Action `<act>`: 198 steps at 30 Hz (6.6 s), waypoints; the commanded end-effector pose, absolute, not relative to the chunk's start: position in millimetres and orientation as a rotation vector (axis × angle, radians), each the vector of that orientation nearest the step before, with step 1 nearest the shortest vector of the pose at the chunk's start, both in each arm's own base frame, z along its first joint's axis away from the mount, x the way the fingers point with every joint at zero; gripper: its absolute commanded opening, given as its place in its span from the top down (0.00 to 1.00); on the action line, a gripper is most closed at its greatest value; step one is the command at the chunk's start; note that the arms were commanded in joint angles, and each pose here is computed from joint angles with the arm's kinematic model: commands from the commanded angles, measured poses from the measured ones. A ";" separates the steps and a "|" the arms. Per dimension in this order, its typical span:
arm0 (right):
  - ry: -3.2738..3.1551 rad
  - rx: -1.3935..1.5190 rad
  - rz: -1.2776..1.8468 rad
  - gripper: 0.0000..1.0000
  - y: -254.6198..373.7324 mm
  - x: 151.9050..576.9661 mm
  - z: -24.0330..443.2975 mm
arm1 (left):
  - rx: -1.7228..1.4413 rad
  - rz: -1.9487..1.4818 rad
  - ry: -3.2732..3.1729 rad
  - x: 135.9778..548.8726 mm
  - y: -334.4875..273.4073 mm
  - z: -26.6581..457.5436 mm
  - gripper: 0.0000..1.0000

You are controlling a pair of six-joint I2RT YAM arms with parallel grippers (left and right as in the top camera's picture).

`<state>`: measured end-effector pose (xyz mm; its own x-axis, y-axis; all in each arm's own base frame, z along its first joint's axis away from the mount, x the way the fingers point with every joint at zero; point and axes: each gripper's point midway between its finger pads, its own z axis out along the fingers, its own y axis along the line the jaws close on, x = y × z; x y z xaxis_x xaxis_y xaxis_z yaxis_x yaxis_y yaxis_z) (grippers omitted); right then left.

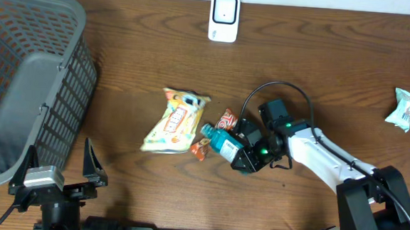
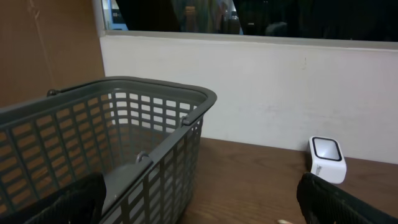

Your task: Scan the item barcode

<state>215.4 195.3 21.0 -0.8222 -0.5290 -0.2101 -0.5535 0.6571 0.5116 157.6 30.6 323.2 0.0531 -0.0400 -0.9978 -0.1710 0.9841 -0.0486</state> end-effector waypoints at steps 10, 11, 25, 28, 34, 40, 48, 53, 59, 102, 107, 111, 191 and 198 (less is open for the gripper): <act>2.313 -1.075 1.525 0.99 238.3 211.5 94.1 | -0.174 0.101 1.512 157.3 31.2 322.6 0.02; 2.340 -1.077 1.488 0.99 236.1 212.9 89.5 | -0.174 0.101 1.512 157.3 31.2 322.6 0.02; 2.904 -0.686 0.278 0.97 131.2 267.1 1.5 | -0.174 0.101 1.512 157.3 31.2 322.6 0.02; 2.922 -0.624 0.191 0.83 120.7 268.7 -3.0 | -0.174 0.101 1.512 157.3 31.2 322.6 0.02; 2.920 -0.585 0.209 0.60 123.8 272.3 1.4 | -0.174 0.101 1.512 157.3 31.2 322.6 0.02; 2.911 -0.587 0.240 0.30 130.7 280.9 26.7 | -0.174 0.101 1.512 157.3 31.2 322.6 0.02; 2.864 -0.587 0.286 0.24 141.8 297.4 53.3 | -0.174 0.101 1.512 157.3 31.2 322.6 0.02; 2.795 -0.602 0.301 0.17 153.5 313.8 70.7 | -0.174 0.101 1.512 157.3 31.2 322.6 0.02; 2.708 -0.627 0.313 0.16 169.4 330.3 82.4 | -0.174 0.101 1.512 157.3 31.2 322.6 0.02; 3.160 -0.788 0.178 0.99 200.0 337.6 1.8 | -0.174 0.101 1.512 157.3 31.2 322.6 0.02; 3.115 -0.738 0.538 0.99 215.9 349.4 26.7 | -0.174 0.101 1.512 157.3 31.2 322.6 0.02; 3.036 -0.687 0.675 0.99 207.3 362.3 54.8 | -0.174 0.101 1.513 157.3 31.2 322.5 0.02; 1.309 -1.126 -1.053 0.83 298.3 677.1 152.6 | -0.171 0.099 1.519 157.5 30.7 320.9 0.02; 1.314 -1.059 -1.112 0.81 288.5 671.7 198.6 | -0.171 0.100 1.520 157.5 30.7 320.9 0.02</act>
